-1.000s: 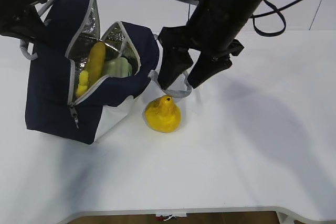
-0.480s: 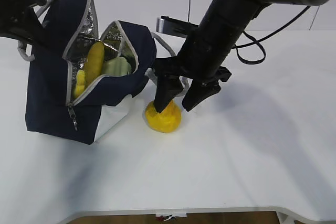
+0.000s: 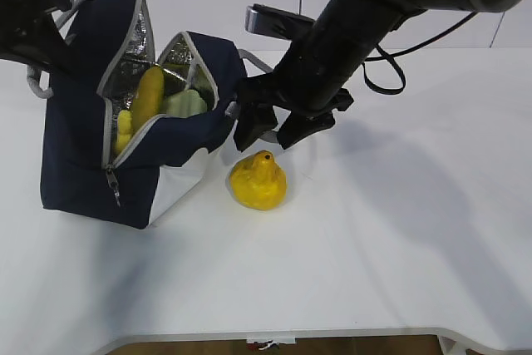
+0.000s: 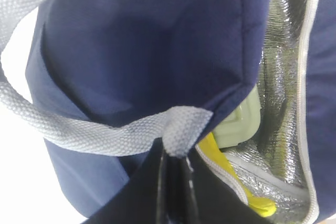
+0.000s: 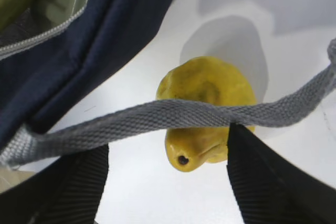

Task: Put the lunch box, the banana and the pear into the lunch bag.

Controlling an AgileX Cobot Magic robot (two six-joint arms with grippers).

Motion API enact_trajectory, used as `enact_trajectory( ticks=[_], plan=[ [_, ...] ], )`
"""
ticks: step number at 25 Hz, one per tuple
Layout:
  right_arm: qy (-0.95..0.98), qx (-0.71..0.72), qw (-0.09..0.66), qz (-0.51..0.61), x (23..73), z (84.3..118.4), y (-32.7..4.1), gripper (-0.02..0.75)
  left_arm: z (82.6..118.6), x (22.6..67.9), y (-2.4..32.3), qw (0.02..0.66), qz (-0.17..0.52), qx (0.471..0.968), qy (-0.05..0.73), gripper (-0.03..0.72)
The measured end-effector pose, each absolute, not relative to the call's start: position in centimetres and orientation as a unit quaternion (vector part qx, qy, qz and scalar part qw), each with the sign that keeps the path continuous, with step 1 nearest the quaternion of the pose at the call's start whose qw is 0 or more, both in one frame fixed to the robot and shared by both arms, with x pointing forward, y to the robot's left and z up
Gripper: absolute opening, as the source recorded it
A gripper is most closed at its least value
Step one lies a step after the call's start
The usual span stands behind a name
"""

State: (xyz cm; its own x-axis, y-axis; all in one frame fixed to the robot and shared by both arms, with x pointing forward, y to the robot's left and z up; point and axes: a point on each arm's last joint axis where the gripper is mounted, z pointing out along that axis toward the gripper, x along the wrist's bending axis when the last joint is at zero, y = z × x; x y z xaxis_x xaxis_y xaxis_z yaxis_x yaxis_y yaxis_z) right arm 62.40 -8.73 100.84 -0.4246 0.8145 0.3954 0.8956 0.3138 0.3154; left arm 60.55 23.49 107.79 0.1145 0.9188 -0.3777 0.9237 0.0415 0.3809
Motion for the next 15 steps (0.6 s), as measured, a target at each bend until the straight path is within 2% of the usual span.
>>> enact_trajectory(
  ticks=[15],
  plan=[
    [-0.806, -0.540, 0.095, -0.225, 63.1, 97.7, -8.4, 0.554, 107.8, 60.5, 23.5, 0.279, -0.004, 0.692, 0.665, -0.001]
  ],
)
